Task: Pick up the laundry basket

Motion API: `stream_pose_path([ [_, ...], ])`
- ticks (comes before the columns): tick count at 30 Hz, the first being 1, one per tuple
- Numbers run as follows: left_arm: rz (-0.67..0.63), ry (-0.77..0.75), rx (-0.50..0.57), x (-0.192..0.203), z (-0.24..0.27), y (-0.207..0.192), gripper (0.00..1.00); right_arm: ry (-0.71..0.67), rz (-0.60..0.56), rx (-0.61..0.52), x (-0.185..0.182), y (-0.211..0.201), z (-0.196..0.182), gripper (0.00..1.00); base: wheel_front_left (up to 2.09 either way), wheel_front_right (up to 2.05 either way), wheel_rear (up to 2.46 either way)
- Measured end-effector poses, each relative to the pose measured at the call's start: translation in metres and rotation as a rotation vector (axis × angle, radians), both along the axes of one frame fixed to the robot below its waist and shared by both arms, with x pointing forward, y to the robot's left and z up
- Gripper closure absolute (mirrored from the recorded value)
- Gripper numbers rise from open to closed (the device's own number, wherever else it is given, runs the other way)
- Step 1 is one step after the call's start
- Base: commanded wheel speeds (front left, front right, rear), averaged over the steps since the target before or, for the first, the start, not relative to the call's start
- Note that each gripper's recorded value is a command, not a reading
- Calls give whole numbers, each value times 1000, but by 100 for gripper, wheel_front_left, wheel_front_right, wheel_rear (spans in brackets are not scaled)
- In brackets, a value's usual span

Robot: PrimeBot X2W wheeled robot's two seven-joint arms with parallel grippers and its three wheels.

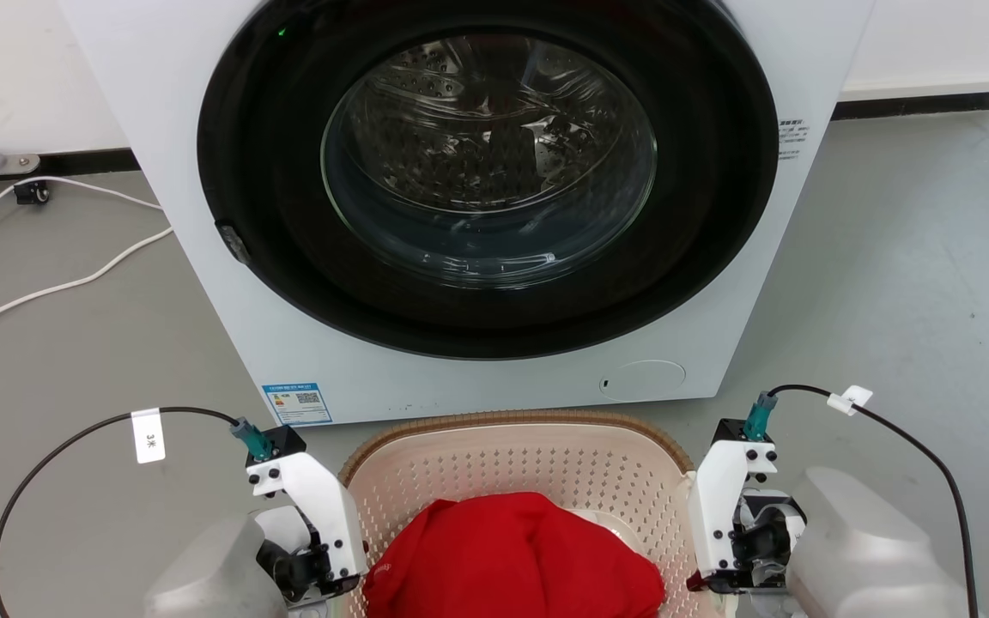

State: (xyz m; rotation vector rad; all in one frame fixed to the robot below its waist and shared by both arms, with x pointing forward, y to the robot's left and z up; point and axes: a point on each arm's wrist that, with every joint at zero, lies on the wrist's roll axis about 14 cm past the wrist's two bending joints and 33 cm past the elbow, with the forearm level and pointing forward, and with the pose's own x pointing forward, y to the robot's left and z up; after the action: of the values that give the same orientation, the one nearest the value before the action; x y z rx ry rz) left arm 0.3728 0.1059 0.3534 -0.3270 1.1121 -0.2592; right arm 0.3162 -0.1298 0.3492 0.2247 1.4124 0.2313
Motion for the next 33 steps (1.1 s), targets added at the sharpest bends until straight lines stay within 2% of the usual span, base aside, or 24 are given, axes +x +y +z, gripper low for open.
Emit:
stream_pose_path([
  [33,25,0,-12,-1,-2,1,100,3,-1,4,0,1,0,100,0,0,0],
])
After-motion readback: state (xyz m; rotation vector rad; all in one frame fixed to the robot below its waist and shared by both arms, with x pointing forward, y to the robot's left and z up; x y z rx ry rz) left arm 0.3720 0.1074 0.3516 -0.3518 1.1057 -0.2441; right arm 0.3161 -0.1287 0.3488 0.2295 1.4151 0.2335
